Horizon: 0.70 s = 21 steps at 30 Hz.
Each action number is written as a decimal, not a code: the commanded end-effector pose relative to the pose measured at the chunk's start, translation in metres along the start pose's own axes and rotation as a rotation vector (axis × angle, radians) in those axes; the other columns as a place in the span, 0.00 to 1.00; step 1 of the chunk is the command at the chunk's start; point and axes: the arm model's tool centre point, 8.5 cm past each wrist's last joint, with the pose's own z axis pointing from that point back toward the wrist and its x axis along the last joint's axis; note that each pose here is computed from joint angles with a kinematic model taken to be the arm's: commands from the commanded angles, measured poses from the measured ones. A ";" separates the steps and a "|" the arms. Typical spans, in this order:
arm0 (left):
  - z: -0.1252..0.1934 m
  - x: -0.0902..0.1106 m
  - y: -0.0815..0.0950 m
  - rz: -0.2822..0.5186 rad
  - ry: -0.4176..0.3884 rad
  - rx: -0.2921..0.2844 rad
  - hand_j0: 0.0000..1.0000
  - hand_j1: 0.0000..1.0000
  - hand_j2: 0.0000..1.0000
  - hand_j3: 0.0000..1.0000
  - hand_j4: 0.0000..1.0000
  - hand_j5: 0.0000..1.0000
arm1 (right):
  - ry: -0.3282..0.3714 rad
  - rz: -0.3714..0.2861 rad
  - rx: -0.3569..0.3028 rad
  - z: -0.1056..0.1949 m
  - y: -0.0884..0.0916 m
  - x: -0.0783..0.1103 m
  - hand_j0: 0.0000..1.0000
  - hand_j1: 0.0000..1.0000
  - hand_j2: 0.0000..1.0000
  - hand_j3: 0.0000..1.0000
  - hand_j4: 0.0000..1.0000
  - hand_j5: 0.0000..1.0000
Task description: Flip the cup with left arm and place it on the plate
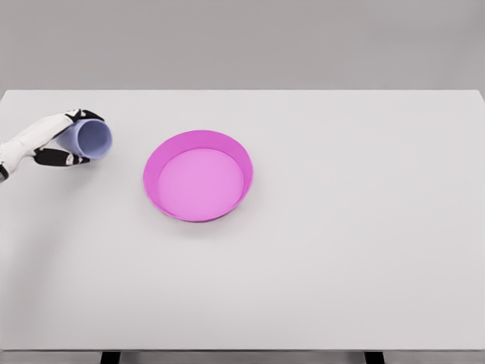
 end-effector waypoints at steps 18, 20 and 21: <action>-0.044 0.038 -0.055 0.250 -0.145 0.011 0.51 0.51 0.51 0.51 0.51 0.51 | 0.000 0.000 0.000 0.000 0.000 0.000 1.00 1.00 1.00 1.00 1.00 1.00; -0.044 0.038 -0.055 0.255 -0.147 0.012 0.51 0.51 0.51 0.51 0.51 0.51 | 0.000 0.000 0.000 0.000 0.000 0.000 1.00 1.00 1.00 1.00 1.00 1.00; -0.044 0.039 -0.053 0.270 -0.152 0.023 0.51 0.51 0.51 0.51 0.51 0.51 | 0.000 0.000 0.000 0.000 0.000 0.000 1.00 1.00 1.00 1.00 1.00 1.00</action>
